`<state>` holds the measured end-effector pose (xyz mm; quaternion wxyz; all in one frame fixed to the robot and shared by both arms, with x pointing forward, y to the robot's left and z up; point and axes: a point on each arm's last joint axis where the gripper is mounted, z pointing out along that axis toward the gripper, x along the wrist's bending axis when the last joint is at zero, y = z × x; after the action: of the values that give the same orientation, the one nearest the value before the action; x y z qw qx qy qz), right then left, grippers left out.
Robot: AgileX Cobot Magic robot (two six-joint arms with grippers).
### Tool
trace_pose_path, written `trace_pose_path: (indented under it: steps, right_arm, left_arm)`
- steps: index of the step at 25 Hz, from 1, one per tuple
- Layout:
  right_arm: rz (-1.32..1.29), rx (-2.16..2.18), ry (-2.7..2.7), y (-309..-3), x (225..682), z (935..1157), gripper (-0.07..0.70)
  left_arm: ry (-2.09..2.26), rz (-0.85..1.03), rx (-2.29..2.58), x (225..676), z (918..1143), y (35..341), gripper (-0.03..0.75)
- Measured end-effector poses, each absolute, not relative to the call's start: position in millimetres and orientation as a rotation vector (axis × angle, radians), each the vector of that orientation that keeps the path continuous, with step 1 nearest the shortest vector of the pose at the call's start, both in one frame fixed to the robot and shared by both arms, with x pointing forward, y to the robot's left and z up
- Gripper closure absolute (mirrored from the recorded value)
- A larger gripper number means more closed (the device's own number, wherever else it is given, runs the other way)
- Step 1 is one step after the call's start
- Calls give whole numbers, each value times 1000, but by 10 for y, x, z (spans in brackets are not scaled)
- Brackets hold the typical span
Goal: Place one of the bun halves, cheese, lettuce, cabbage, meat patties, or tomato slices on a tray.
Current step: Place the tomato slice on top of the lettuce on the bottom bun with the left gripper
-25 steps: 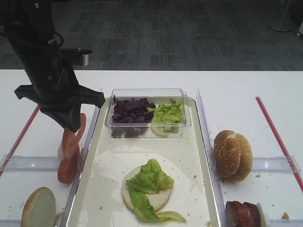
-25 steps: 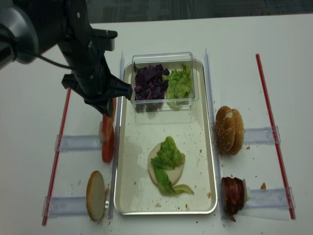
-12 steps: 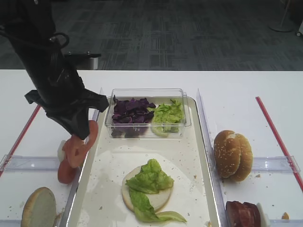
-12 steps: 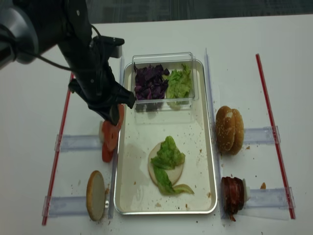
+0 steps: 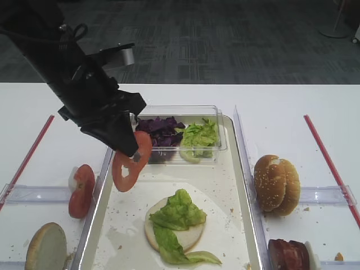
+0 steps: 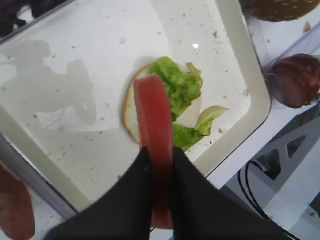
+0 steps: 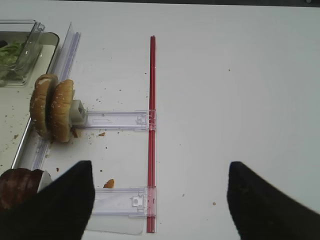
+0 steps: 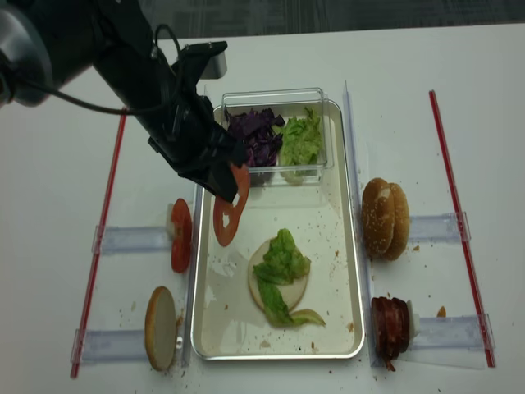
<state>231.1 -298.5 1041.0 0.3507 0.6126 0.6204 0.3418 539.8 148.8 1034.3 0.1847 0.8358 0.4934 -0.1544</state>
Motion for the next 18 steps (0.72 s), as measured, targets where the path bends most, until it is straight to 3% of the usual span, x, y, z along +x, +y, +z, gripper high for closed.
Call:
trace_pose_path:
  steps: [18]
  right_arm:
    - [885,1586,1606,-2985,2311,10410,61]
  left_arm:
    - [1241,-628,2199,5313,10335,1327,669]
